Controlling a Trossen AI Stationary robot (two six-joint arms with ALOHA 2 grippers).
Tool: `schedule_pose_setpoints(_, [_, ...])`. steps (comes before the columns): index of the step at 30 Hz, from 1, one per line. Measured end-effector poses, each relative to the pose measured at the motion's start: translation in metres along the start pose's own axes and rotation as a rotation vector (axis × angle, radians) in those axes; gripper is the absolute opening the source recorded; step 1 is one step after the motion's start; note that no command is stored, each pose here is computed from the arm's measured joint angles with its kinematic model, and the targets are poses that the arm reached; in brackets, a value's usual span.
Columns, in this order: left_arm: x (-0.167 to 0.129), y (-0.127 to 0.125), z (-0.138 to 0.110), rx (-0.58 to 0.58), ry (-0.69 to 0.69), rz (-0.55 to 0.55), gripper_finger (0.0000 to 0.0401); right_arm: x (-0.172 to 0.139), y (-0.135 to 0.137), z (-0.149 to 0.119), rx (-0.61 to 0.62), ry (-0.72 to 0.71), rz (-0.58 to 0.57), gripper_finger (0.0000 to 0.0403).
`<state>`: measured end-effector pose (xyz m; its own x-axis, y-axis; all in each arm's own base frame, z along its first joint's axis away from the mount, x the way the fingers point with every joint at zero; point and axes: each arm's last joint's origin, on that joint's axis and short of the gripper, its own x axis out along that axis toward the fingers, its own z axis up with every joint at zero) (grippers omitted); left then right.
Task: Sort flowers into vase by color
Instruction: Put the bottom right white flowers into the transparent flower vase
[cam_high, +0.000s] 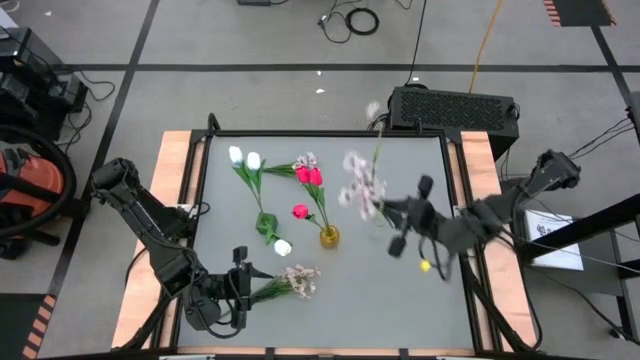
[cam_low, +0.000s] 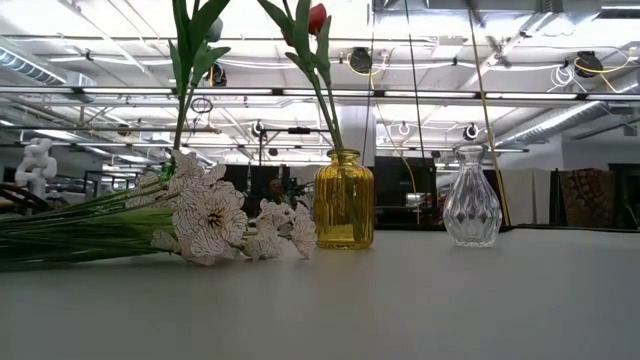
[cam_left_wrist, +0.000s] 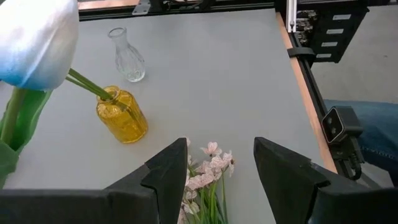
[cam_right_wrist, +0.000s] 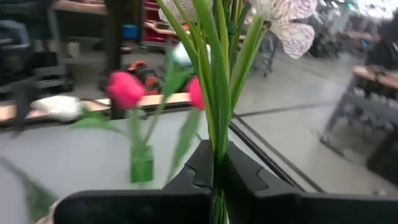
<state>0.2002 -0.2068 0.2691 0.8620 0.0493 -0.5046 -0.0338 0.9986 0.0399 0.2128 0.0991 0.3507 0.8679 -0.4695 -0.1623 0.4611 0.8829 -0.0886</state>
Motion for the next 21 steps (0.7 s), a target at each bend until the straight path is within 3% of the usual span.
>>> schedule_pose_setpoints(5, [0.007,-0.006,-0.007,0.026,0.022,0.009,0.0194,0.030,-0.015,-0.024,0.095,0.024,-0.099,0.0004])
schedule_pose_setpoints(11, [0.021,-0.015,-0.020,0.062,0.060,0.031,0.0194,0.046,-0.018,-0.060,0.179,-0.054,-0.191,0.0004])
schedule_pose_setpoints(21, [0.036,-0.024,-0.034,0.060,0.096,0.050,0.0194,0.051,-0.019,-0.069,0.167,-0.035,-0.241,0.0004])
